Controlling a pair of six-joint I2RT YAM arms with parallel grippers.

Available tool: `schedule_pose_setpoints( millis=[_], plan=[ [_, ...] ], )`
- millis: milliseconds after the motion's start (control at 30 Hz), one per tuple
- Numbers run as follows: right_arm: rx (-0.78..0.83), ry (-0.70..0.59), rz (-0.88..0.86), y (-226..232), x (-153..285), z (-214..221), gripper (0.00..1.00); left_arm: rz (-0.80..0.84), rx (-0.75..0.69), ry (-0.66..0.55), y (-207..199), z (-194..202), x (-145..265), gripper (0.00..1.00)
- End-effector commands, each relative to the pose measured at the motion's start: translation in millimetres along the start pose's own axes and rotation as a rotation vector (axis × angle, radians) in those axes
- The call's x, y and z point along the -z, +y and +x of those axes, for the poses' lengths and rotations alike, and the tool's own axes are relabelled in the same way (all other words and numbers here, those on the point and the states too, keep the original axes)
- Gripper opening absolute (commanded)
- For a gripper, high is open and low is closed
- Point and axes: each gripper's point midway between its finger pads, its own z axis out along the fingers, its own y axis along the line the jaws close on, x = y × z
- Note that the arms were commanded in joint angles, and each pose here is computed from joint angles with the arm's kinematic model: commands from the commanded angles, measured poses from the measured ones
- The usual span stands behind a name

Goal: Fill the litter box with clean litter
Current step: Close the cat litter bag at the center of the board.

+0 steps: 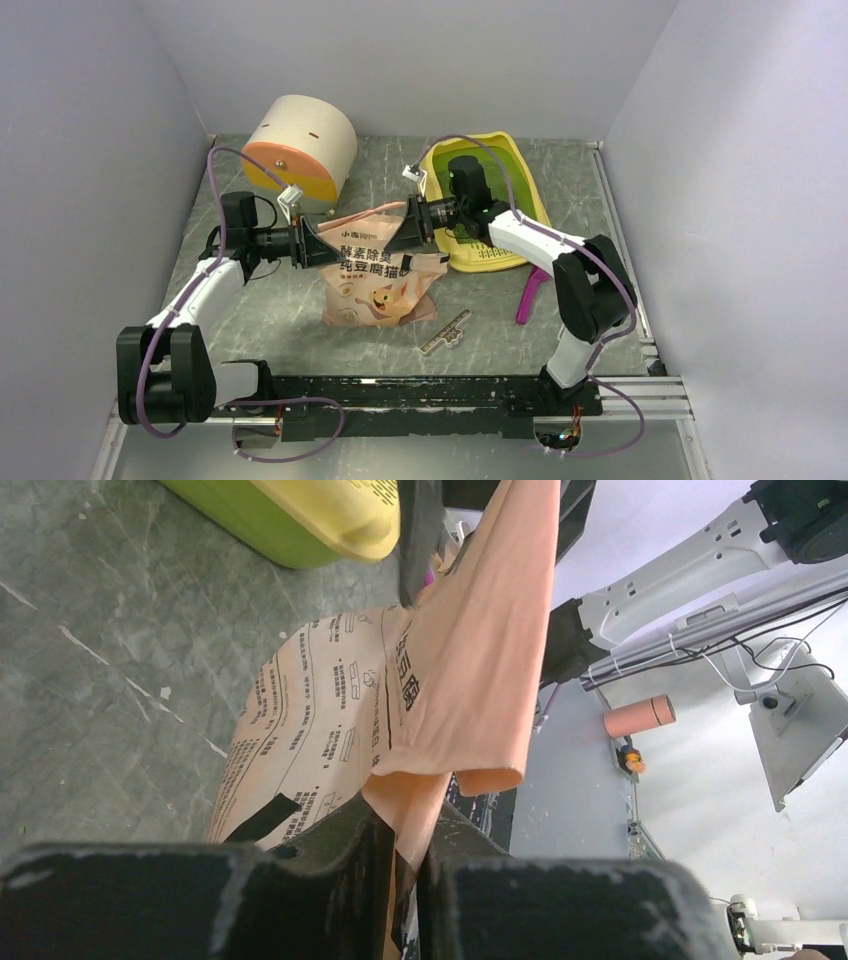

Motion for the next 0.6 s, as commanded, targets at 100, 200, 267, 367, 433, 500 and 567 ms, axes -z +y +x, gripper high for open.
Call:
schedule_pose_setpoints(
  millis=[100, 200, 267, 367, 433, 500, 567],
  plan=[
    [-0.252, 0.039, -0.136, 21, -5, 11, 0.0, -0.031, -0.009, 0.013, 4, -5, 2, 0.3],
    [-0.386, 0.031, -0.037, -1, -9, 23, 0.0, -0.107, -0.048, -0.005, 8, -11, 5, 0.43],
    [-0.424, 0.058, -0.007, -11, -13, 34, 0.0, -0.144, -0.083, -0.025, 5, -18, 8, 0.49],
    [-0.44, 0.106, 0.031, -17, -14, 45, 0.0, -0.13, -0.103, -0.028, -1, -21, 8, 0.43],
    [-0.427, 0.133, 0.059, -20, -14, 49, 0.03, -0.129, -0.078, -0.009, 3, -18, 8, 0.45],
    [-0.408, 0.147, 0.061, -19, -14, 51, 0.07, -0.102, -0.075, -0.002, 2, -15, 6, 0.46],
    [-0.402, 0.141, 0.048, -16, -15, 49, 0.1, -0.076, -0.065, -0.013, 1, -14, 5, 0.44]
  ],
)
